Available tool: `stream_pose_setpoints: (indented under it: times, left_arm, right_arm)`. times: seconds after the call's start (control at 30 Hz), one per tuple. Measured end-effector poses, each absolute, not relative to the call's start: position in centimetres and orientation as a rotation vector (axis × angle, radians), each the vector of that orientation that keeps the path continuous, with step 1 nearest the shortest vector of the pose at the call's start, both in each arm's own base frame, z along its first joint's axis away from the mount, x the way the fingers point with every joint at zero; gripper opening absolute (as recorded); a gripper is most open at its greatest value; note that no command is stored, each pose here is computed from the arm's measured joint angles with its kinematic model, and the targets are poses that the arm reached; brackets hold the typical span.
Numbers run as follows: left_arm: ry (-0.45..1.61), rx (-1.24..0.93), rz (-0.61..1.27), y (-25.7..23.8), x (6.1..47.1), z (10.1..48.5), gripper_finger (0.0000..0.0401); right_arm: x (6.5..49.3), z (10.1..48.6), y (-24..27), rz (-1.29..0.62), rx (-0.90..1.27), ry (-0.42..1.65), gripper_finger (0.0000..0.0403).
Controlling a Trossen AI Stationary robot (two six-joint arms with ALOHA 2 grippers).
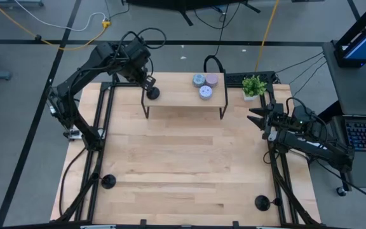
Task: Pick & Place candle stick holders
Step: Put the top black candle holder on the shelf
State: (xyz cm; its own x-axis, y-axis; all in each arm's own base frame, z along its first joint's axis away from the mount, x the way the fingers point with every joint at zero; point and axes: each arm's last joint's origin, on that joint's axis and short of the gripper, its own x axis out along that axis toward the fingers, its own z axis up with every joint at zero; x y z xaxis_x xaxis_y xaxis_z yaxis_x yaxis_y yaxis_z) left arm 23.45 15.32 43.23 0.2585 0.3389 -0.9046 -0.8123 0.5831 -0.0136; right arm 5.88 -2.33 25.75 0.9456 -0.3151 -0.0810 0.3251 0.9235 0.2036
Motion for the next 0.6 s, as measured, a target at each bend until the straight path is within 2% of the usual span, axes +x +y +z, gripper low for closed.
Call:
stream_pose_setpoints:
  times: [0.6]
  left_arm:
    - [1.040, -0.543, 0.813, 15.29, 23.48, 43.22, 0.0062]
  right_arm:
    - [5.88, 25.75, -2.33, -0.329, 0.217, 0.047, 0.0171]
